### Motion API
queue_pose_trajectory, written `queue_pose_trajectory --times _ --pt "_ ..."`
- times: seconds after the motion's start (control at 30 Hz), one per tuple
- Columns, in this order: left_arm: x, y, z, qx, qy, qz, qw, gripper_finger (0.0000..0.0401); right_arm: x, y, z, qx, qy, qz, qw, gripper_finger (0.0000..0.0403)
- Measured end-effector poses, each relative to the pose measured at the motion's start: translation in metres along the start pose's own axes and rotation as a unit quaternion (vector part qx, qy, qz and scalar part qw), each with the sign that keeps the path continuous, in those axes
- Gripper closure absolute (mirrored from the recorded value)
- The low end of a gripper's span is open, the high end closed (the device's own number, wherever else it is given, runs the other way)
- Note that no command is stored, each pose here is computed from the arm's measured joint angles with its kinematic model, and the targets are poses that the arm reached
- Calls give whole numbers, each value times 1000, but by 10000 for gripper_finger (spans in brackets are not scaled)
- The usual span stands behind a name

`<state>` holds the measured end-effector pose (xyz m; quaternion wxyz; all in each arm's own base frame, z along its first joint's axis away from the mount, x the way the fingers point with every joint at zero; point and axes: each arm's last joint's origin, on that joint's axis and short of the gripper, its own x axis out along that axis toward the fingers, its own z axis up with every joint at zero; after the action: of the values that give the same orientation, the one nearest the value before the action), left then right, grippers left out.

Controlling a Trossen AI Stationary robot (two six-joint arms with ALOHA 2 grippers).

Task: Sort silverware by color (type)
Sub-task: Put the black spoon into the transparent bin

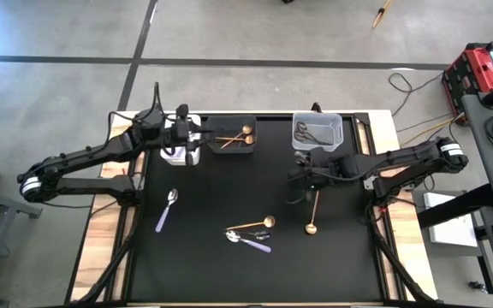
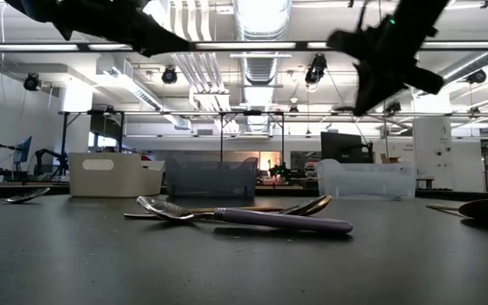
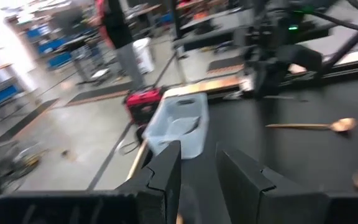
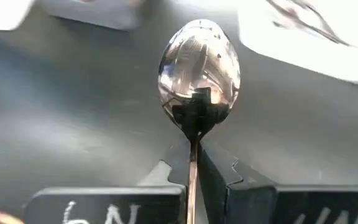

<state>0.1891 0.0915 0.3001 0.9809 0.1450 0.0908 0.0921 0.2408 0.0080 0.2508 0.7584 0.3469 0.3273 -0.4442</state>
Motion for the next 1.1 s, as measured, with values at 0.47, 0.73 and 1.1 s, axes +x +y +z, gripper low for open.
queue_pose_trajectory --times 0.47,0.73,1.1 --pt "-1 -6 8 0 -73 -133 988 317 -2 53 30 -170 -91 332 923 394" --pt "-2 -9 9 3 -92 -179 980 317 32 65 52 -275 -121 508 807 394" --pt "22 -5 9 -41 -146 -232 961 316 89 70 104 -332 -137 695 623 394"
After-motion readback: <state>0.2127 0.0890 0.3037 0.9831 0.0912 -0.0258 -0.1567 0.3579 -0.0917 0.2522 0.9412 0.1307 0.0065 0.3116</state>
